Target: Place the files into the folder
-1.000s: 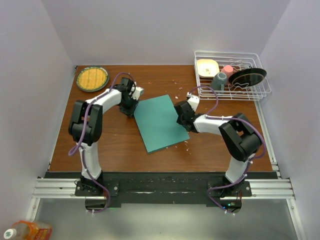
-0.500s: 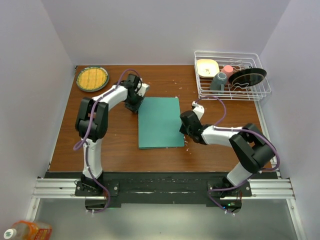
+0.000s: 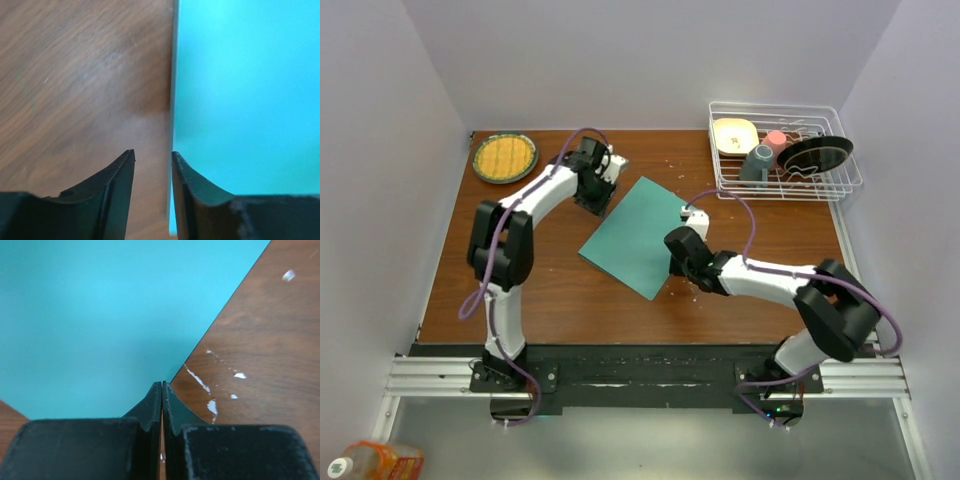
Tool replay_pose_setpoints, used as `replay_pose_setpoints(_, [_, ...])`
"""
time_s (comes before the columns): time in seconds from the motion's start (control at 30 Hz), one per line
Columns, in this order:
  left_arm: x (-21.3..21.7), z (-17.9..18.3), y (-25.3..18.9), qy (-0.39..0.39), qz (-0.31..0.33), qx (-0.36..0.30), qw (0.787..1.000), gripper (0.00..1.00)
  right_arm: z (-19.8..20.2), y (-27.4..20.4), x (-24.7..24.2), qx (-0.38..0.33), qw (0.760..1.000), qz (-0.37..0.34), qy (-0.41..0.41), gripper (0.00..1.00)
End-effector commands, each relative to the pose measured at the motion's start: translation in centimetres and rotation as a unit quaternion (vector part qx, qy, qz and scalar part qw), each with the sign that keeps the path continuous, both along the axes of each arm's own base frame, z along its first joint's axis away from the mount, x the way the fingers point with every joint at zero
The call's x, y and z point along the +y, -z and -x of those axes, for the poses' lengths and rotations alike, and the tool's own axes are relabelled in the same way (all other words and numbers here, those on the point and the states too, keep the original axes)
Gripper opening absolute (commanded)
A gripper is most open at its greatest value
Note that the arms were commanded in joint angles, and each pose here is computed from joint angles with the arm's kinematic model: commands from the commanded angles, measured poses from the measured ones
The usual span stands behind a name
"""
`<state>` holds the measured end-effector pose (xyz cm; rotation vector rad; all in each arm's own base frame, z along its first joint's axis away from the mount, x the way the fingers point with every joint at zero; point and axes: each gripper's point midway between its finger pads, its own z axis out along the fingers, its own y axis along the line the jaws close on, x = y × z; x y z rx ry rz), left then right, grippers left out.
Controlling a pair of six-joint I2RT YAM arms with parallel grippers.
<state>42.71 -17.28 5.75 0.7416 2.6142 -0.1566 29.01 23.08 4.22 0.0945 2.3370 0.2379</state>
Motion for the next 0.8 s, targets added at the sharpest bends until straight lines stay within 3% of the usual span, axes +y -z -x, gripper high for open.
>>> replay_pose_setpoints(0.0, [0.4,1.6,-9.4,0.008,0.041,-0.084,0.996,0.45,-2.1,-7.4,-0.9,-0.086,0.996,0.021,-0.007,0.00])
replay_pose_setpoints(0.1, [1.2,3.6,-10.7,0.013,0.040,-0.085,0.996,0.46,-2.4,-9.6,-1.8,-0.103,0.994,0.029,-0.009,0.01])
replay_pose_setpoints(0.17, [2.0,4.6,-10.7,0.011,0.034,-0.078,0.996,0.47,-2.8,-10.8,-2.3,-0.106,0.994,0.031,-0.012,0.11])
replay_pose_setpoints(0.2, [2.4,5.2,-11.7,0.009,0.037,-0.087,0.995,0.48,-2.9,-11.2,-2.4,-0.107,0.994,0.030,-0.017,0.26])
replay_pose_setpoints(0.23, [3.1,5.4,-12.1,0.005,0.037,-0.092,0.995,0.50,-3.1,-11.9,-2.5,-0.111,0.993,0.029,-0.020,0.32])
replay_pose_setpoints(0.3, [3.9,6.2,-13.2,0.003,0.044,-0.107,0.993,0.55,-3.1,-13.2,-2.5,-0.131,0.990,0.033,-0.040,0.59])
replay_pose_setpoints(0.37, [5.2,6.7,-13.5,-0.010,0.056,-0.107,0.993,0.76,-3.1,-13.6,-2.4,-0.138,0.987,0.046,-0.065,0.70])
replay_pose_setpoints(0.43, [6.7,6.7,-14.7,-0.024,0.071,-0.129,0.989,1.00,-3.3,-14.3,-2.1,-0.137,0.986,0.054,-0.077,0.74])
replay_pose_setpoints(0.77, [6.8,7.9,-15.5,-0.030,0.156,-0.195,0.968,1.00,-3.6,-15.8,-1.4,-0.162,0.979,0.059,-0.105,0.78])
